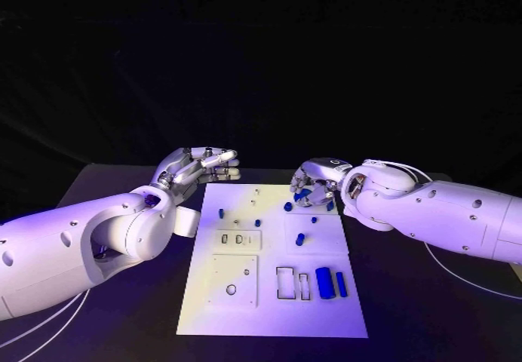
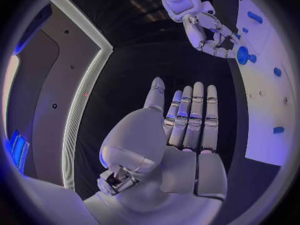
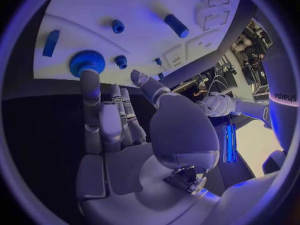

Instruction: Assemble the parts on the task board

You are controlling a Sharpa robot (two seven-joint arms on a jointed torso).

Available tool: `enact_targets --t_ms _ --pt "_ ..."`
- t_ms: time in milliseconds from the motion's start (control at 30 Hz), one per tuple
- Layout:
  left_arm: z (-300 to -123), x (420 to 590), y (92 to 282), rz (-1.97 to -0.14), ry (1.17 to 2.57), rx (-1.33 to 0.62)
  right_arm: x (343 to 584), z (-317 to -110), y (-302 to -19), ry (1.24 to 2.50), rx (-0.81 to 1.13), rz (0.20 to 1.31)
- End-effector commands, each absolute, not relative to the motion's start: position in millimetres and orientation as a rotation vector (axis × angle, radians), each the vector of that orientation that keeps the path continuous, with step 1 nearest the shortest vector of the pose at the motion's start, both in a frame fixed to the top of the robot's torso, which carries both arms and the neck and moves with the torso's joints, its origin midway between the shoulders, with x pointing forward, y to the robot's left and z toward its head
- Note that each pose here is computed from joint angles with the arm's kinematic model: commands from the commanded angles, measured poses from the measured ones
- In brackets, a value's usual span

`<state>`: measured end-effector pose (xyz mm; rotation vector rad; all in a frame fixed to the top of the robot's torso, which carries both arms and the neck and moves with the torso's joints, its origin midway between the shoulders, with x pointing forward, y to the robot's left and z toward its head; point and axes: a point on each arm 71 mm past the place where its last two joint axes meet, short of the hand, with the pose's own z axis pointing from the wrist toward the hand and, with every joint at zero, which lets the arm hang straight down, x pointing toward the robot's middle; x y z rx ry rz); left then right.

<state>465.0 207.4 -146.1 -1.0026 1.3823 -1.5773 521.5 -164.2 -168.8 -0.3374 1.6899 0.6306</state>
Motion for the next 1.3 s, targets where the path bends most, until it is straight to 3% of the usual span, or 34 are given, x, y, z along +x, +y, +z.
enact_targets --t_ms 33,1300 --pt "-142.9 464.7 207.0 -1.601 1.366 -1.005 522.1 -171.1 -160.6 1.71 -0.386 0.584" --pt "-137.1 463.9 210.2 -1.602 1.356 -1.001 529.5 -185.6 -141.8 1.768 -0.416 0.553"
